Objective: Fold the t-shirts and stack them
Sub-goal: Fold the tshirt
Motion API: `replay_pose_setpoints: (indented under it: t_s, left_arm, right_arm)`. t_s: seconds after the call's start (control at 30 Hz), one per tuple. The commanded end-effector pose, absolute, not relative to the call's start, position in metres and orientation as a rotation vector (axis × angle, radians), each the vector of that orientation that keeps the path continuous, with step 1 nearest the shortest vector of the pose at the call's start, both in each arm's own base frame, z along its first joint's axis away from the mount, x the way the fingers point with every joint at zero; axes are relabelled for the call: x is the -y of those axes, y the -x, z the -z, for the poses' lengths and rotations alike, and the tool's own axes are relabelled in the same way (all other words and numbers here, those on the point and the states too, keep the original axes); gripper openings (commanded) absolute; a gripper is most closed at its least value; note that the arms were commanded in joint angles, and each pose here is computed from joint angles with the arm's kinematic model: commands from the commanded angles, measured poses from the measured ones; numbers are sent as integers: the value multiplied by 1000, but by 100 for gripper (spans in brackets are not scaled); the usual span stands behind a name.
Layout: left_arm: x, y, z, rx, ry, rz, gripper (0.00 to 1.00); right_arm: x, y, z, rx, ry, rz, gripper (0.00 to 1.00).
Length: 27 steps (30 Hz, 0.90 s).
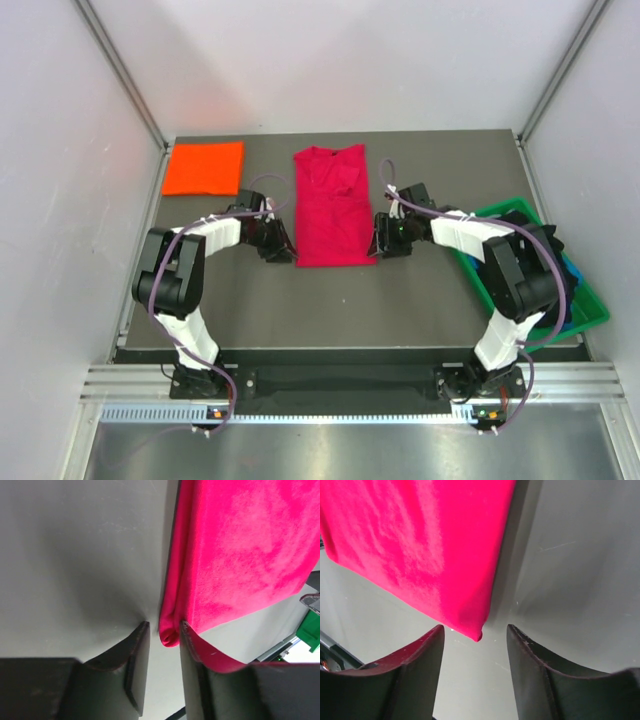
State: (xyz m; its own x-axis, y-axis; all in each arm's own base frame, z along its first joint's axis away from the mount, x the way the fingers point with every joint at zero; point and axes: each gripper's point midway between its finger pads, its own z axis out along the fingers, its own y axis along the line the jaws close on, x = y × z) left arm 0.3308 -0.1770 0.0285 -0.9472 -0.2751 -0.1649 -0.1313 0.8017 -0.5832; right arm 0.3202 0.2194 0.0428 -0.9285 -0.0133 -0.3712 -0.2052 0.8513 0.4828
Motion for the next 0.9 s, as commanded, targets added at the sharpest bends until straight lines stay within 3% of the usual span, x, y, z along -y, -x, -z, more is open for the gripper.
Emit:
replay_pose_setpoints:
  t_s: [0.0,0.2,0.4,0.5,0.87]
  left_arm:
    - [180,-329,-31,-2724,286,884,34]
    - [174,-323,-29,-2741,313,836,31]
    - [178,-331,-59,-2642,264,878,42]
    - [184,-333,-62,-2632,283,938,45]
    - [182,-326,-40,-2656,309,925,46]
  right_arm:
    - [-230,-322,-40,-2641,206,-790,52]
    - [-230,-316,-32,-2658,205,-778,39]
    - [-229,-314,-28,-2658,209,-776,10]
    - [-230,-315,-29,-2650,212,-783,3]
    - [-231,-314,-25,-2655,225,-797,0]
